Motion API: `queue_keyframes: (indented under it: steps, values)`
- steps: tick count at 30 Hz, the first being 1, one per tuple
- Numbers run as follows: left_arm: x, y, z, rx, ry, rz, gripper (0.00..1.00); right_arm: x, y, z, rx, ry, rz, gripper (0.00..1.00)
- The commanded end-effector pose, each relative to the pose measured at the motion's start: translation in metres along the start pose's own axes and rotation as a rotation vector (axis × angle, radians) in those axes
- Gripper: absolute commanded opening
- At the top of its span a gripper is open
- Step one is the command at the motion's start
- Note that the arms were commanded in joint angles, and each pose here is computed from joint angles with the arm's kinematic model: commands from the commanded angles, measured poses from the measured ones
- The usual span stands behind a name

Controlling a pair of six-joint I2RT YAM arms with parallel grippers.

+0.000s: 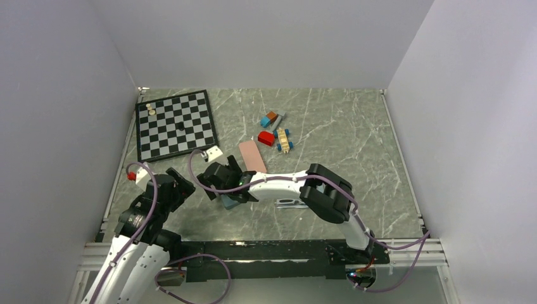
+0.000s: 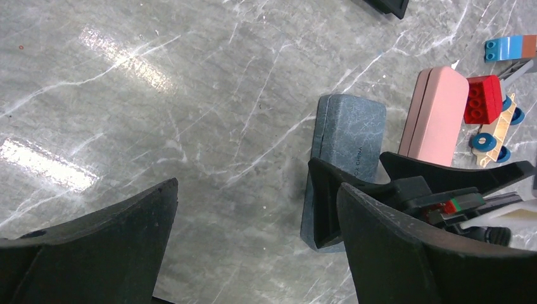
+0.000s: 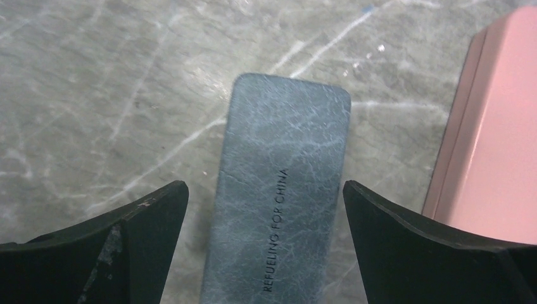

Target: Organize the sunglasses

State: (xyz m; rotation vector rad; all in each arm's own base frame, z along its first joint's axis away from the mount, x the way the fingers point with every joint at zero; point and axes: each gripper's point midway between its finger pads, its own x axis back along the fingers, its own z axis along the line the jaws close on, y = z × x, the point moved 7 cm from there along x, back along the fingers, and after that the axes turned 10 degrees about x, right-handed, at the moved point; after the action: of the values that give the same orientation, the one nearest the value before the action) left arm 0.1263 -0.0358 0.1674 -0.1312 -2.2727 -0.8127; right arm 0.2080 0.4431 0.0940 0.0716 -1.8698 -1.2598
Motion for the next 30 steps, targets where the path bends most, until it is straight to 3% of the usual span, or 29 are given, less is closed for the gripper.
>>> queue_keyframes:
  steps: [1, 6, 7, 10, 16, 22, 30]
  values:
    - [-0.003, 0.001, -0.002, 0.001, 0.001, -0.01, 0.99, -0.003, -0.017, -0.008, -0.014, -0.07, 0.072, 0.98]
    - [-0.007, -0.003, -0.006, -0.001, -0.013, 0.018, 0.99, 0.0, -0.023, -0.013, -0.005, -0.099, 0.087, 0.95]
    - [-0.008, -0.004, -0.006, -0.002, -0.016, 0.023, 0.99, 0.001, -0.023, -0.012, -0.006, -0.08, 0.078, 0.9]
    - [-0.01, -0.005, -0.01, -0.014, -0.041, 0.034, 0.99, 0.005, -0.018, -0.007, -0.027, -0.014, 0.041, 0.63]
    - [-0.007, -0.004, -0.028, -0.058, -0.169, 0.054, 0.99, 0.017, 0.005, -0.024, -0.165, 0.153, -0.021, 0.37]
    - [0.016, 0.001, -0.088, -0.138, -0.67, 0.071, 0.99, 0.083, 0.049, -0.091, -0.357, 0.492, -0.297, 0.19]
    - [0.066, 0.007, -0.156, -0.285, -1.25, 0.127, 0.99, 0.186, 0.084, -0.134, -0.286, 0.782, -0.608, 0.11]
